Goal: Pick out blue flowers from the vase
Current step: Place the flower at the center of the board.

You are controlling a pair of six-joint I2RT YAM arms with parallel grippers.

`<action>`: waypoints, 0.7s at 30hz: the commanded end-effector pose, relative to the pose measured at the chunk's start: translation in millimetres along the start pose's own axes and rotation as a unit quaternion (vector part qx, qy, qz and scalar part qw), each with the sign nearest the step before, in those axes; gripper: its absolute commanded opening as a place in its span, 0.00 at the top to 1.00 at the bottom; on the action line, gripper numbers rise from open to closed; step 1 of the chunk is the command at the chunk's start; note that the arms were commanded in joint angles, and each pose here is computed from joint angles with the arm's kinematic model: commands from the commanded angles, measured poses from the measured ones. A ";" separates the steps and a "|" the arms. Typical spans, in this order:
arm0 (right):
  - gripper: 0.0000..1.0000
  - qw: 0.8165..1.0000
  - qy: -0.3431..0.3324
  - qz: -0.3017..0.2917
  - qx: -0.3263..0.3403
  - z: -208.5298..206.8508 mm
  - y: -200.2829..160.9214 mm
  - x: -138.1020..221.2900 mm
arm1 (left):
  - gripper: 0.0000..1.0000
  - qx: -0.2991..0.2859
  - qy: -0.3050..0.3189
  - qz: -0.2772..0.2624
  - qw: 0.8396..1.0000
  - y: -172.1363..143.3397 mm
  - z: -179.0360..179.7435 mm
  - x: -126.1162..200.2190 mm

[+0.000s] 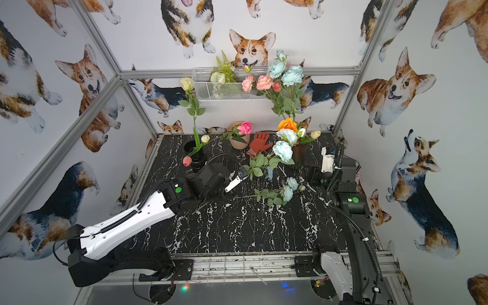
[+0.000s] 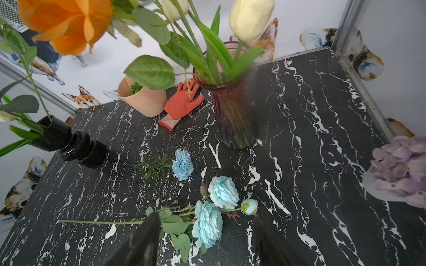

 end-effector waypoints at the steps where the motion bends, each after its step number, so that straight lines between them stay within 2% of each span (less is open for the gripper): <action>1: 0.34 1.000 0.000 -0.025 -0.011 -1.7 6.3 -3.0 | 1.00 0.000 -0.021 0.002 1.000 -0.8 -6.0 -9.6; 12: 0.34 0.999 -0.013 -0.041 -0.022 -10.4 2.7 -3.5 | 1.00 -0.054 -0.041 0.081 0.994 -21.6 -20.8 -48.4; 21: 0.34 0.998 -0.018 -0.049 -0.032 -14.9 -1.6 -0.6 | 1.00 -0.117 -0.024 0.156 0.980 -45.6 -22.9 -89.0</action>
Point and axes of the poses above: each gripper's point midway between its finger pads, its own x axis back along the fingers, its own z axis along the line the jaws close on, y = z × x, the point moved 10 cm from there along x, back along the fingers
